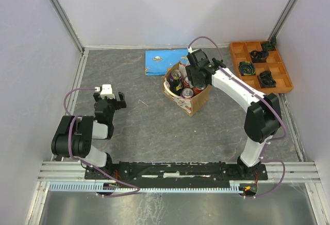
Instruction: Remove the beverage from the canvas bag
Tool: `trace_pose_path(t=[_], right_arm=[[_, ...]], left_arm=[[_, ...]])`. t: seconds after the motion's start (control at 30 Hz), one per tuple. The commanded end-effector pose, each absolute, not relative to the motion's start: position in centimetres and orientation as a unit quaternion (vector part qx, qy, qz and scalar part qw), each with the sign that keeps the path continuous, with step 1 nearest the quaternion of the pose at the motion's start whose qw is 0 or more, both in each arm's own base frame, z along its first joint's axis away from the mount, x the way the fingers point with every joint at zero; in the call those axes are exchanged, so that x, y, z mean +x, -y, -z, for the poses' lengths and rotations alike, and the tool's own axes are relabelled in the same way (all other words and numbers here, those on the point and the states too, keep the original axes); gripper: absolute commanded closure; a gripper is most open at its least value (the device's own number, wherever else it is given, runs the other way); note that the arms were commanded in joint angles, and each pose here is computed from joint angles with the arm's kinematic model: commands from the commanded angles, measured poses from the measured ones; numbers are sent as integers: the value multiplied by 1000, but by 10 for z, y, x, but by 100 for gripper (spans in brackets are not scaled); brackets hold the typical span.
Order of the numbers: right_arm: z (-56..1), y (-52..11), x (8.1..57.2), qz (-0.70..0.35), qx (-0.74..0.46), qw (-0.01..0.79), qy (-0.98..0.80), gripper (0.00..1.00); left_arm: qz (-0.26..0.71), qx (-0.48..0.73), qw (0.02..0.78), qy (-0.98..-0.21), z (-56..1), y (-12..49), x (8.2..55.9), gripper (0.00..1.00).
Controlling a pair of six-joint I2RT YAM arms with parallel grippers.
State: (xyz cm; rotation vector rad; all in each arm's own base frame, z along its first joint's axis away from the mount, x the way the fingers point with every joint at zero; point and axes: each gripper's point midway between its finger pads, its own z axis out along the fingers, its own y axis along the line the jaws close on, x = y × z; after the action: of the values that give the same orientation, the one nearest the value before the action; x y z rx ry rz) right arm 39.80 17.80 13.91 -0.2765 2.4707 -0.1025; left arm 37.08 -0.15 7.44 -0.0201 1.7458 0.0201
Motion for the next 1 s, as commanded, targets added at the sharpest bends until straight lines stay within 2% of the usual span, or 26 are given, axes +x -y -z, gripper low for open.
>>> trace_pose_path(t=[0.0, 0.5, 0.97], right_arm=[[-225, -169, 405, 24, -94, 407, -908, 100], [-252, -183, 413, 3, -107, 437, -893, 100], [-342, -186, 419, -4, -100, 529, -843, 100]], left_arm=[[-18, -18, 668, -744, -91, -4, 377, 1], [-18, -18, 669, -743, -91, -4, 377, 1], [-18, -18, 669, -743, -92, -4, 377, 1]])
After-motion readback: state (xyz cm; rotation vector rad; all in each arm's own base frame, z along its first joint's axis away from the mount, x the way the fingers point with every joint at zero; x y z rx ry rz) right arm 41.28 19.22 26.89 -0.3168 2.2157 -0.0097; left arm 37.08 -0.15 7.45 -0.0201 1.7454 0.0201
